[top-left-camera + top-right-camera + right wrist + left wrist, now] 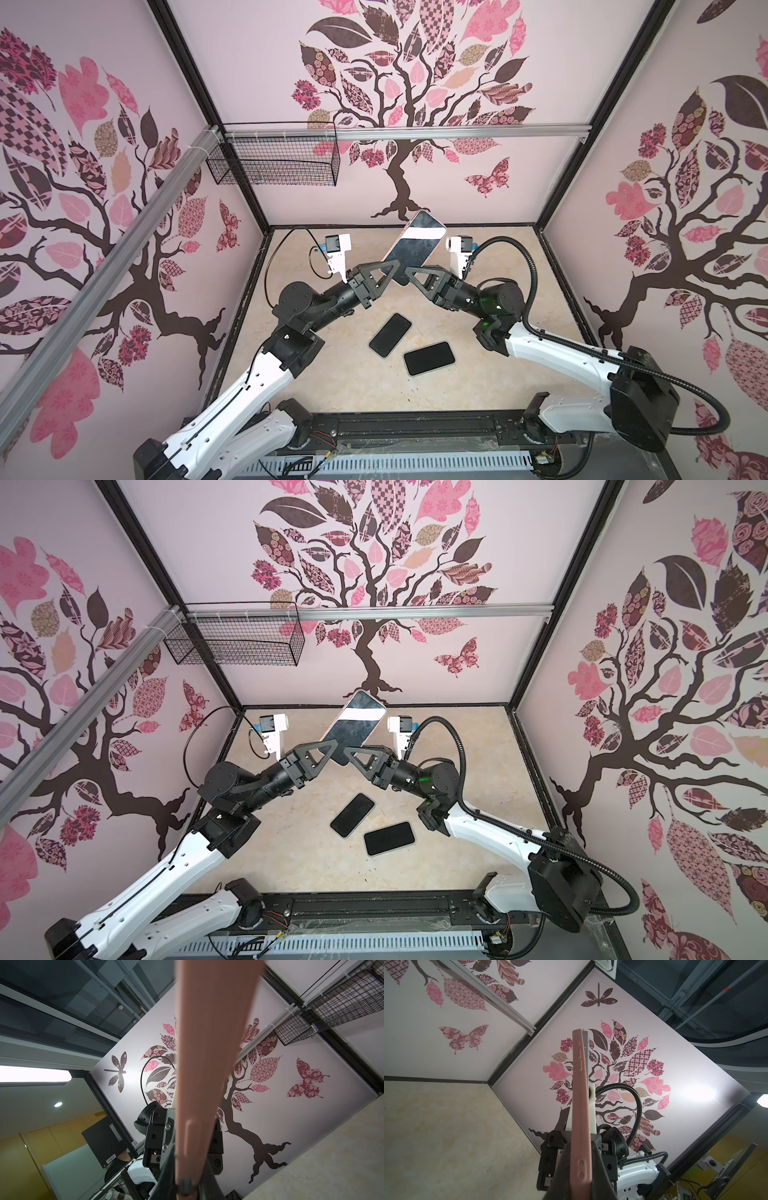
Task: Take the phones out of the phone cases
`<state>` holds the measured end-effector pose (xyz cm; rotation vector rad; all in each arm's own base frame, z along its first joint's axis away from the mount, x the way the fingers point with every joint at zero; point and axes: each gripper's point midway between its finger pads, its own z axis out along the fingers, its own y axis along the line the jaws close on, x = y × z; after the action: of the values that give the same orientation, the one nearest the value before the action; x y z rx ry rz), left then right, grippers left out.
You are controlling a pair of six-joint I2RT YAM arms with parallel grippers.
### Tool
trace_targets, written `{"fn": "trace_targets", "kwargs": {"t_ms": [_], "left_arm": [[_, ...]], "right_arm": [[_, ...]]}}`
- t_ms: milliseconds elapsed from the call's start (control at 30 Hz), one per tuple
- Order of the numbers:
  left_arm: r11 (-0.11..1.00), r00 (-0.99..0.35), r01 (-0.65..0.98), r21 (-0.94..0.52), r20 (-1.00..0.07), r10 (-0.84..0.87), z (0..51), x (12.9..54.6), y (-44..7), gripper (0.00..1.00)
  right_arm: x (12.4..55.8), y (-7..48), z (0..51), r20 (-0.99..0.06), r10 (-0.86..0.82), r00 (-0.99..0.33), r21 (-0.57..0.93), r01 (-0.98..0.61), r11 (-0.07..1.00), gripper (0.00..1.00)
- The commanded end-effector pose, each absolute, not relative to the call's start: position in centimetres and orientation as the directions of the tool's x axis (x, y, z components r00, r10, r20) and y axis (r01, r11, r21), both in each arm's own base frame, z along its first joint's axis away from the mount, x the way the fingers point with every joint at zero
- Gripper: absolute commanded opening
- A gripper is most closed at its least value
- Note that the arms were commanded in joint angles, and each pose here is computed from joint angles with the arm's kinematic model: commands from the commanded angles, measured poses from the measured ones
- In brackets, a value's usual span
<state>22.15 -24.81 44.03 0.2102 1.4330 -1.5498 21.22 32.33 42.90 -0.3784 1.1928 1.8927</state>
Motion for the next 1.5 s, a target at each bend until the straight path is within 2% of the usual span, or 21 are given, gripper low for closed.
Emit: {"fn": "trace_targets", "kwargs": {"t_ms": [0,200,233,300,367,400,500,600,667,733,867,1033,1233,1467], "left_arm": [[0.17,-0.479,0.74,-0.651,-0.687,-0.547,44.6,21.9,-24.3,0.0],[0.205,-0.48,0.73,-0.652,-0.702,-0.525,44.1,22.0,-24.3,0.0],[0.225,-0.47,0.731,-0.644,-0.715,-0.517,44.0,22.0,-24.2,0.14],[0.271,-0.444,0.736,-0.621,-0.744,-0.499,43.9,21.9,-23.9,0.48],[0.337,-0.406,0.733,-0.591,-0.777,-0.48,43.6,22.0,-23.2,0.75],[0.388,-0.398,0.718,-0.578,-0.798,-0.452,43.0,22.2,-23.0,0.82],[0.503,-0.315,0.723,-0.475,-0.873,-0.371,42.9,22.2,-22.0,0.89],[0.615,-0.206,0.697,-0.369,-0.924,-0.321,42.8,23.0,-20.7,0.91],[0.655,-0.108,0.717,-0.239,-0.966,-0.234,42.9,22.9,-20.5,0.92],[0.658,-0.007,0.745,-0.107,-0.988,-0.152,43.3,22.2,-20.7,0.97],[0.619,0.133,0.781,0.087,-0.991,-0.028,44.0,21.3,-21.5,0.97],[0.551,0.267,0.794,0.257,-0.962,0.065,44.7,20.8,-22.8,0.88],[0.489,0.365,0.797,0.353,-0.928,0.074,45.2,20.0,-23.7,0.77],[0.436,0.393,0.812,0.387,-0.916,0.08,44.5,19.6,-24.9,0.64]], "right_arm": [[20.5,32.1,44.9,-0.662,0.532,-0.528,0.505,-0.839,-0.204,0.08],[20.5,31.6,44.8,-0.664,0.549,-0.507,0.501,-0.847,-0.177,0.0],[20.4,31.5,44.7,-0.671,0.551,-0.496,0.496,-0.853,-0.164,0.0],[20.4,31.2,44.4,-0.697,0.548,-0.462,0.486,-0.867,-0.113,0.0],[20.5,31.0,44.0,-0.736,0.538,-0.412,0.463,-0.885,-0.044,0.0],[20.4,30.9,43.7,-0.761,0.525,-0.381,0.445,-0.895,-0.004,0.0],[20.6,30.7,42.4,-0.848,0.452,-0.277,0.373,-0.918,0.136,0.0],[20.5,30.0,41.2,-0.916,0.367,-0.161,0.263,-0.932,0.248,0.0],[20.5,29.3,40.6,-0.936,0.335,-0.106,0.212,-0.93,0.299,0.0],[20.7,28.6,40.1,-0.952,0.3,-0.065,0.171,-0.924,0.343,0.0],[21.1,28.2,38.2,-0.99,0.139,-0.002,0.059,-0.91,0.411,0.0],[22.2,27.3,35.9,-0.997,-0.038,0.064,-0.075,-0.864,0.497,0.0],[21.9,26.6,35.6,-0.991,-0.082,0.103,-0.131,-0.839,0.528,0.0],[20.7,27.2,36.5,-0.989,-0.044,0.139,-0.143,-0.864,0.482,0.0]]}}
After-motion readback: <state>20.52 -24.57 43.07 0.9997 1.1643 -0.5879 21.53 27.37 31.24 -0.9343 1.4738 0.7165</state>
